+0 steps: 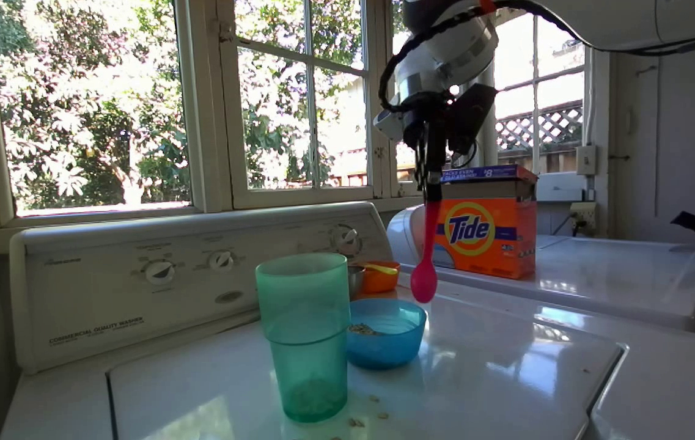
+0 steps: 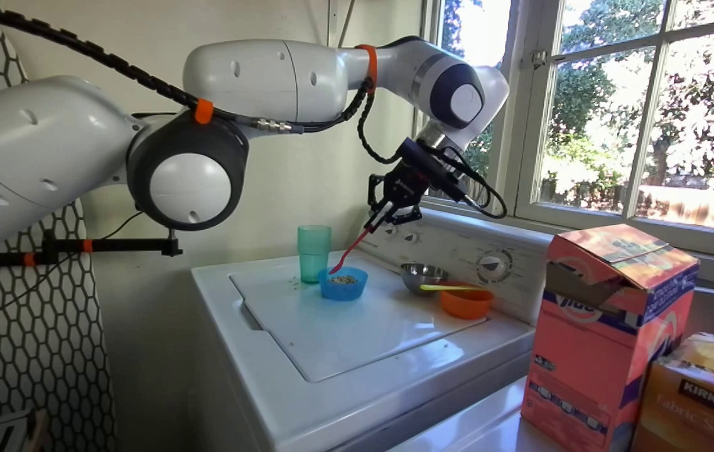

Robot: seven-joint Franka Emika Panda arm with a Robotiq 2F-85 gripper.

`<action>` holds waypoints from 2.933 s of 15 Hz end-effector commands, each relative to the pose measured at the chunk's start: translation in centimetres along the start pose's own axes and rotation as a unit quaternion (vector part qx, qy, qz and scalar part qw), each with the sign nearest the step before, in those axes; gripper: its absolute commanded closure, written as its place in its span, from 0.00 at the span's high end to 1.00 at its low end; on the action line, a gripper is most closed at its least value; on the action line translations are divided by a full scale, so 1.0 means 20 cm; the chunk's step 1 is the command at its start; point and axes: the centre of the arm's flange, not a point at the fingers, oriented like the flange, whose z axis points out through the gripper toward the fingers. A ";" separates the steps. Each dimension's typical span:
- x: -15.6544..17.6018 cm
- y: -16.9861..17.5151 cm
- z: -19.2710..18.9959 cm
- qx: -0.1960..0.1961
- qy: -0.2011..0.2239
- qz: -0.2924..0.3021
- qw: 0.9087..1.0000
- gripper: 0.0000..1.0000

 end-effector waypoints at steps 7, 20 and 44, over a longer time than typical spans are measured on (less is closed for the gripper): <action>0.11 -0.05 0.12 -0.016 -0.025 0.007 1.000 0.03; 0.32 0.03 0.23 -0.078 0.086 0.065 0.991 0.03; 0.28 0.13 0.25 -0.052 -0.001 0.059 0.997 0.03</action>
